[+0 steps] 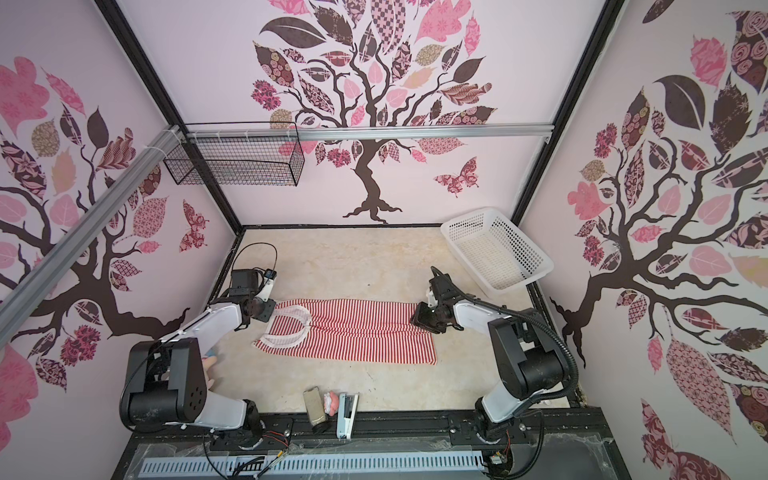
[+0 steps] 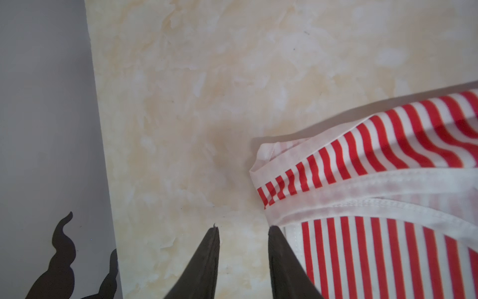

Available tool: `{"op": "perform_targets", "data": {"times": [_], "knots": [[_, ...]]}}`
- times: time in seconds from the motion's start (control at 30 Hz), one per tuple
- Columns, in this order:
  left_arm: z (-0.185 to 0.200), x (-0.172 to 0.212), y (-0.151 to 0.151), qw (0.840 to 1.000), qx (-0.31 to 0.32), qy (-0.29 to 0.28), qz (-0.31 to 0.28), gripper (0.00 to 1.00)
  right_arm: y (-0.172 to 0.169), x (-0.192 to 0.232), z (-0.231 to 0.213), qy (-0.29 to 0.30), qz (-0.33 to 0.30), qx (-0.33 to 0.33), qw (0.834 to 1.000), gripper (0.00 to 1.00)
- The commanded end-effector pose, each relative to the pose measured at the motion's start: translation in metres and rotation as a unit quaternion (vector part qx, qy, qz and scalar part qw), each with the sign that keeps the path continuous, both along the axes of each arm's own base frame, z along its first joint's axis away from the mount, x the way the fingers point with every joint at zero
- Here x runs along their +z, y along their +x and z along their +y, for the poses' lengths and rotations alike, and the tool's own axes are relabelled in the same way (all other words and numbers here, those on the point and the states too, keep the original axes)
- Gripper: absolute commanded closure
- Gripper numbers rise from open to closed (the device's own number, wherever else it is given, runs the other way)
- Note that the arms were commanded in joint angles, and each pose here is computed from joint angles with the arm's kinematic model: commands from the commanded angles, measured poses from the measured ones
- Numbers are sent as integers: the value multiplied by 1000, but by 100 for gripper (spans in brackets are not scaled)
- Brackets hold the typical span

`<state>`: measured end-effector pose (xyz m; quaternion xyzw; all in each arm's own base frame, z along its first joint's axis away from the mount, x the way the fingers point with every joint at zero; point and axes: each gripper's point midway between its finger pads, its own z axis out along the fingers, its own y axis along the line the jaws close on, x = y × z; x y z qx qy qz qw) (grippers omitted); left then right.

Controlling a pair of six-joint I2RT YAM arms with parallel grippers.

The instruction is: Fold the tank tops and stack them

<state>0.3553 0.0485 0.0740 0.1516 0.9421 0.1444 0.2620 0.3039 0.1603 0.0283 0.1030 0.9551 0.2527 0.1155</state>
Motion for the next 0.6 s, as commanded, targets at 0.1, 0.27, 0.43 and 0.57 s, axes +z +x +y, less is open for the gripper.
{"op": "perform_targets", "data": {"times": [0.1,0.27,0.43,0.57], "knots": [[-35,32,7,996,-32,-85,-16,64,-10,7,-7,-21,18,1,1000,52],[-92,31,7,988,-110,-106,-3,64,-1,21,-3,-12,6,-2,1000,52],[-125,16,19,980,-142,-135,27,64,9,30,-3,-17,-5,-8,1000,53],[-134,1,30,976,-143,-153,56,65,18,38,-1,-14,-16,-11,1000,59]]}}
